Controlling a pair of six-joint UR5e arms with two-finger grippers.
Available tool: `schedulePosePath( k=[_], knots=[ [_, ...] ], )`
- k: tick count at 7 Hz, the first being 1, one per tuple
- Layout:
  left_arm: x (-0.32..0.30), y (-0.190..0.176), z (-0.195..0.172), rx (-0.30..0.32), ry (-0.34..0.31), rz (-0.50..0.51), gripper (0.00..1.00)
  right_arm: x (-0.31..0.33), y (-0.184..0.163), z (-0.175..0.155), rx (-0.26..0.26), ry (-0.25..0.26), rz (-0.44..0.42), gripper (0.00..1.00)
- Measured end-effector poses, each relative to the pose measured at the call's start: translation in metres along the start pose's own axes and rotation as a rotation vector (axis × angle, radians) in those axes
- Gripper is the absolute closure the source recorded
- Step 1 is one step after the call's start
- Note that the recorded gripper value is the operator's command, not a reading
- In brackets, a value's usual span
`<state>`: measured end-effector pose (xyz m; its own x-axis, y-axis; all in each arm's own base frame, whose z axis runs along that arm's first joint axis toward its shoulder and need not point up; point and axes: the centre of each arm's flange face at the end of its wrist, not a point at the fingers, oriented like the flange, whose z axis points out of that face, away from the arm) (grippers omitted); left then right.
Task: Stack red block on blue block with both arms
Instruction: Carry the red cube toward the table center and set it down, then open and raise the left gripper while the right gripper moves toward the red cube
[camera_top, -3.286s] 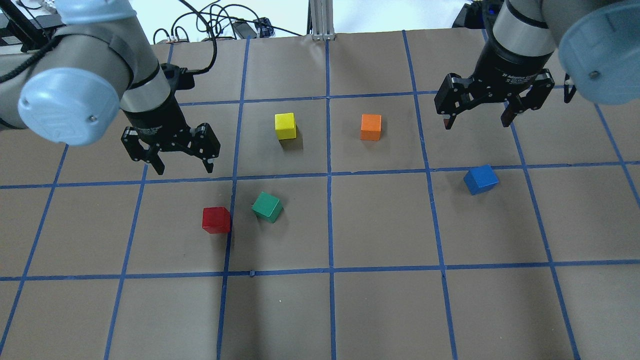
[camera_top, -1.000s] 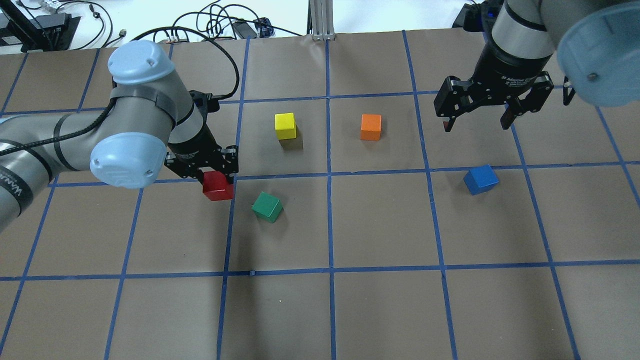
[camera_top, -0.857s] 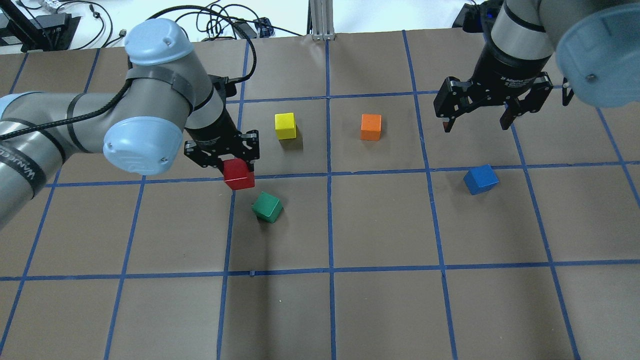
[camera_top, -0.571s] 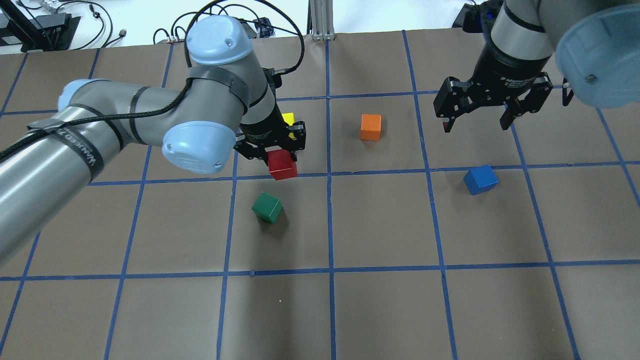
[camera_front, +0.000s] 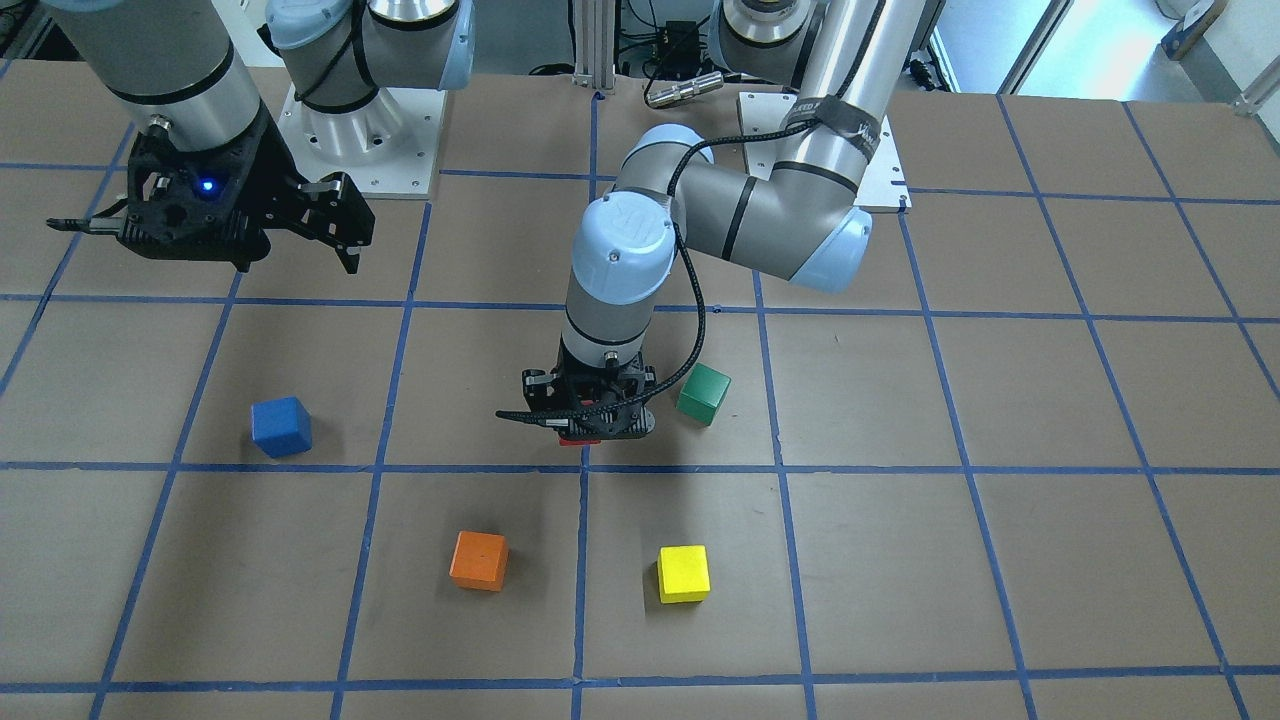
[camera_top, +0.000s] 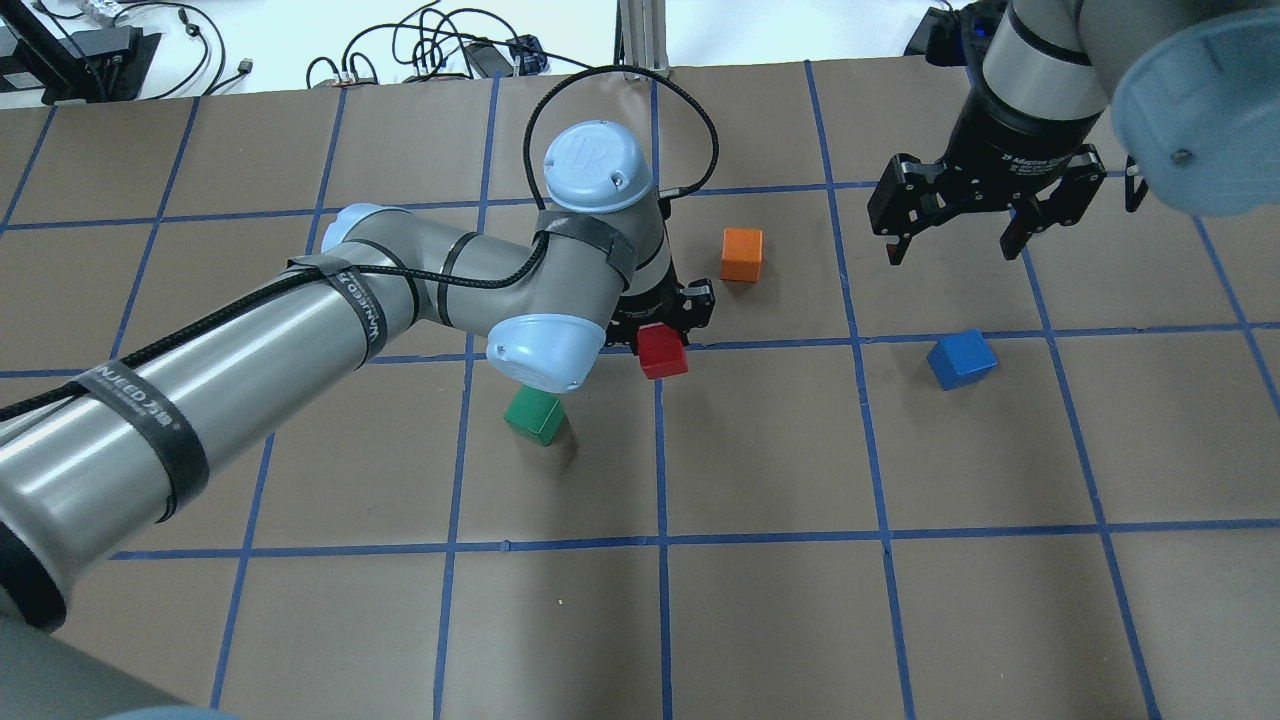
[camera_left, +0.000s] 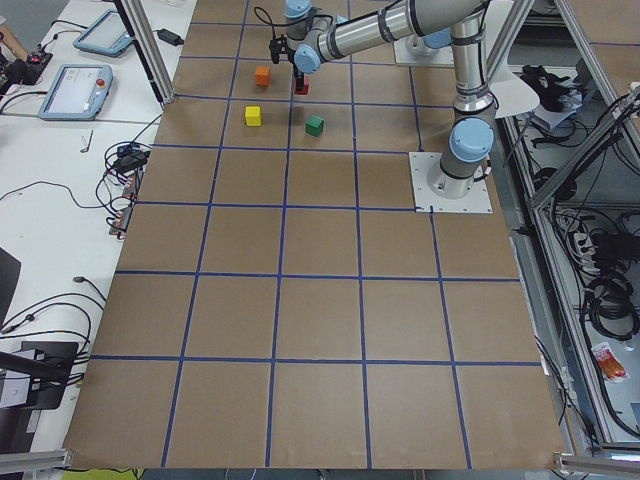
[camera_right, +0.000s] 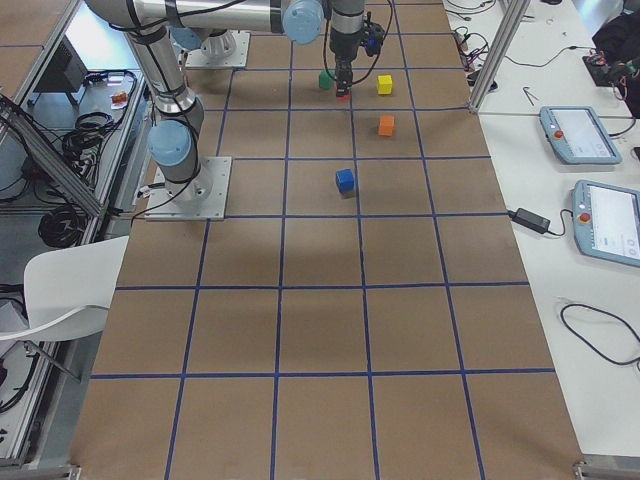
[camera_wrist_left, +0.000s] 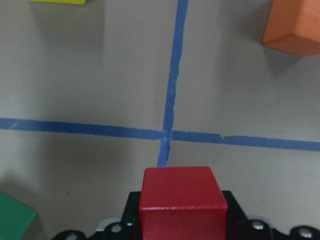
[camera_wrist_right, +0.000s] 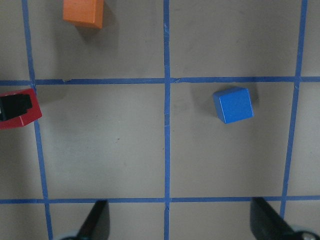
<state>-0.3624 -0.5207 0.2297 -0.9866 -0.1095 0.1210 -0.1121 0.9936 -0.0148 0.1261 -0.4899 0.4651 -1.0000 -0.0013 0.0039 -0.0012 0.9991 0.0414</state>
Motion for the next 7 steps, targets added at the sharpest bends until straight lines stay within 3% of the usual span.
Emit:
schedulePosePath(
  k=[1, 2, 5, 7],
  knots=[
    [0.0, -0.001, 0.011, 0.002, -0.016, 0.024, 0.64, 0.0, 0.0, 0.0, 0.0, 0.0, 0.0, 0.0],
    [-0.001, -0.004, 0.015, 0.013, -0.037, 0.066, 0.01, 0.0, -0.001, 0.001, -0.001, 0.0, 0.0, 0.0],
    [-0.001, -0.011, 0.022, 0.035, -0.034, 0.123, 0.0, 0.0, -0.002, 0.005, -0.008, -0.002, -0.002, 0.0],
    [-0.024, -0.031, -0.019, 0.045, -0.021, 0.138, 0.0, 0.0, -0.005, 0.006, -0.002, -0.005, 0.001, 0.0]
  ],
)
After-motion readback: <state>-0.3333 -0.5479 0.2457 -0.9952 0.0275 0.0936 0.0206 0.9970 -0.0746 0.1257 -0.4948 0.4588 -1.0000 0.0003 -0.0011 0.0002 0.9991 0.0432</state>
